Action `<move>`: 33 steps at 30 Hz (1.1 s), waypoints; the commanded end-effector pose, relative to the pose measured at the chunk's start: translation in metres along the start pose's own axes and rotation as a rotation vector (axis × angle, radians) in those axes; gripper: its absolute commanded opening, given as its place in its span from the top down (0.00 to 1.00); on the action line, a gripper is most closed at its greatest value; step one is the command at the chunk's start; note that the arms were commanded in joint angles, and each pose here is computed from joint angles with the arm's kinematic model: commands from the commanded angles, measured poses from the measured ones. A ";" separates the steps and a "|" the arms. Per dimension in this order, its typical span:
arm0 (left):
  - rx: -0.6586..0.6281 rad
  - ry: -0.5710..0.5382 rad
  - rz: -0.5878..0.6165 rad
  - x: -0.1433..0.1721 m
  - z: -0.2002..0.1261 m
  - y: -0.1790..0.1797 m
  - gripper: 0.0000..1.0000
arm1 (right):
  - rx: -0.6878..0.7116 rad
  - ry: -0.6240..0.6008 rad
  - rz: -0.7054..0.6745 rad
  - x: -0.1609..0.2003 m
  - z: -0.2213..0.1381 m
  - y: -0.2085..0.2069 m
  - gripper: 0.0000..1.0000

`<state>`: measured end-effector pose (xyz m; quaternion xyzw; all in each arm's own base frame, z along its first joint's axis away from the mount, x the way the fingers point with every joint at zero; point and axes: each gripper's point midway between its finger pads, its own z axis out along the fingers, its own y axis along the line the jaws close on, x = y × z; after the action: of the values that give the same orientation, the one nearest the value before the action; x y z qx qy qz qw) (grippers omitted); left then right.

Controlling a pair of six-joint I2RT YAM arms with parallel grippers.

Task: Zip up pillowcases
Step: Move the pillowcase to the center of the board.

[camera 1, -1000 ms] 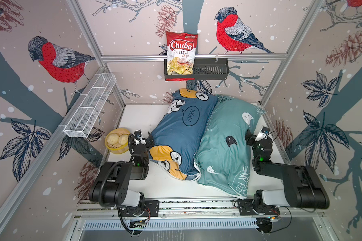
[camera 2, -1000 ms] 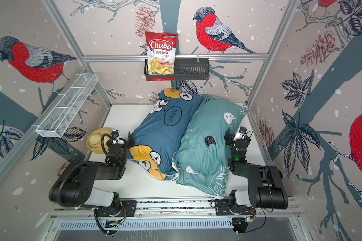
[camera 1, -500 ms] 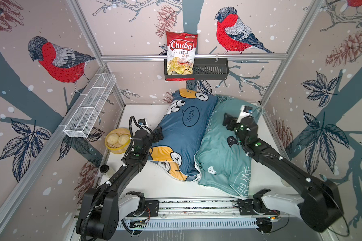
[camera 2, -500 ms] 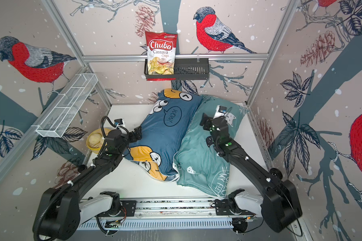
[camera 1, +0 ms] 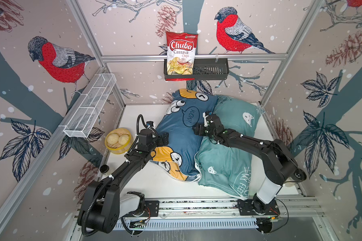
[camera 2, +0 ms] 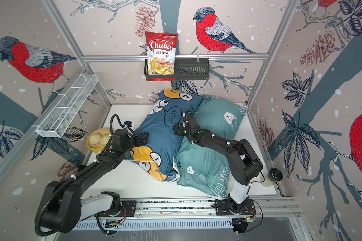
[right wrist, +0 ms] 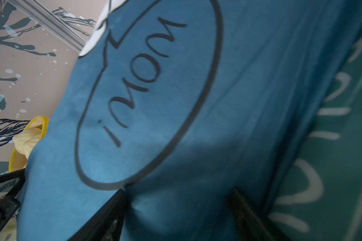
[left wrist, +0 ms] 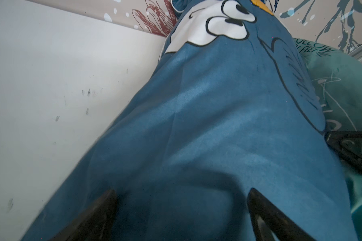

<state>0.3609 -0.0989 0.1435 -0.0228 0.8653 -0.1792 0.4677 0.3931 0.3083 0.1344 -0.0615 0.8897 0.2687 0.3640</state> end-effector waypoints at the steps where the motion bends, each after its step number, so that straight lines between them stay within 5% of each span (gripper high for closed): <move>1: 0.017 0.020 0.008 0.003 0.002 -0.005 0.03 | 0.038 0.069 0.074 0.018 -0.004 -0.031 0.22; 12: 0.079 0.104 0.020 0.031 0.005 -0.030 0.05 | 0.212 0.060 0.141 0.018 -0.060 -0.141 0.23; 22: 0.222 0.089 -0.015 0.039 0.001 -0.095 0.10 | -0.005 0.121 -0.117 0.028 -0.100 -0.020 0.24; 28: 0.313 0.084 -0.033 0.031 0.017 -0.127 0.13 | -0.206 0.230 -0.165 0.076 -0.110 0.048 0.30; 33: 0.382 0.076 -0.051 0.023 0.028 -0.150 0.14 | -0.262 0.268 -0.143 0.095 -0.100 0.066 0.34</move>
<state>0.3428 -0.2334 0.1340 0.0435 0.8624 -0.3082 0.3992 0.2442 0.3108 0.1581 -0.2169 0.8830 0.3255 0.2595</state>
